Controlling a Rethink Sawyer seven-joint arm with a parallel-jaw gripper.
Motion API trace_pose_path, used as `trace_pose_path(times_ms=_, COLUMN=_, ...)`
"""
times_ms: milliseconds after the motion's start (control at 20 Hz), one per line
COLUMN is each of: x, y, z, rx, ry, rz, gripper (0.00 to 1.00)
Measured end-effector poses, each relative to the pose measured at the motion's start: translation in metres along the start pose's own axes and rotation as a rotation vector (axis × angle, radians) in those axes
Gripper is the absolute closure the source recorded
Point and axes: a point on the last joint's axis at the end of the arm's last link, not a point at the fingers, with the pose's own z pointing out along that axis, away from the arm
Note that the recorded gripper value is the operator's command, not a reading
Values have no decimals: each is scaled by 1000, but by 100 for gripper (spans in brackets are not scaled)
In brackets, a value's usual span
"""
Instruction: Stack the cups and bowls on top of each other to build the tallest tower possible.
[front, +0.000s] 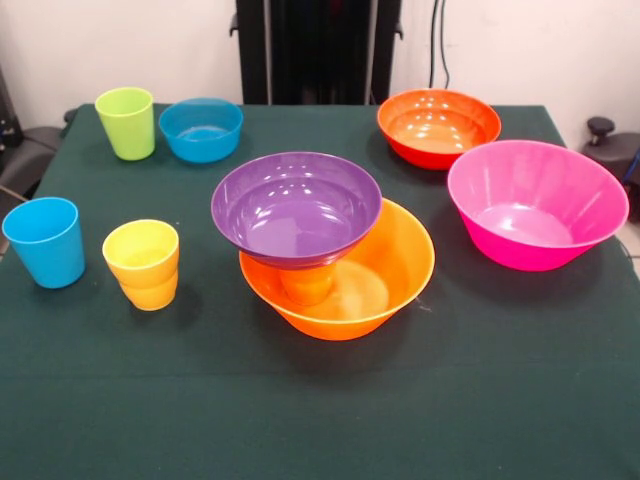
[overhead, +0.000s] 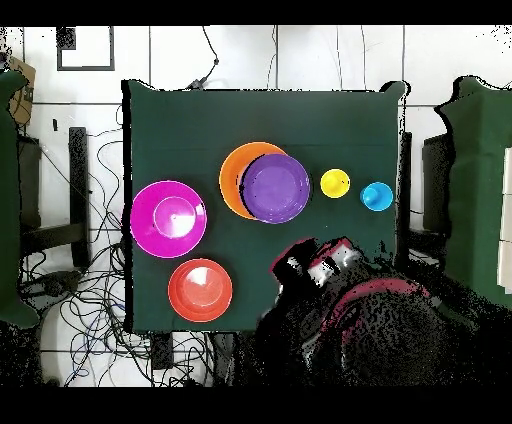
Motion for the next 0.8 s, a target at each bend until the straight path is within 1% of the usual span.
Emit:
trace_pose_path(times_ms=150, x=-11, y=19, z=-5, rx=14, ry=-8, rz=-38, gripper=0)
trace_pose_path(times_ms=300, x=-20, y=30, z=-10, rx=30, ry=-14, rz=-62, gripper=0)
trace_pose_path(times_ms=450, x=-31, y=43, z=-17, rx=36, ry=-29, rz=-91, gripper=0)
trace_pose_path(times_ms=500, x=-38, y=52, z=-21, rx=30, ry=-48, rz=-119, gripper=0)
trace_pose_path(times_ms=550, x=-40, y=55, z=-23, rx=27, ry=-53, rz=-129, gripper=0)
trace_pose_path(times_ms=700, x=-48, y=64, z=-31, rx=13, ry=-76, rz=-185, gripper=0)
trace_pose_path(times_ms=750, x=-50, y=67, z=-35, rx=4, ry=-84, rz=-214, gripper=0)
trace_pose_path(times_ms=800, x=-52, y=68, z=-38, rx=-1, ry=-89, rz=-232, gripper=0)
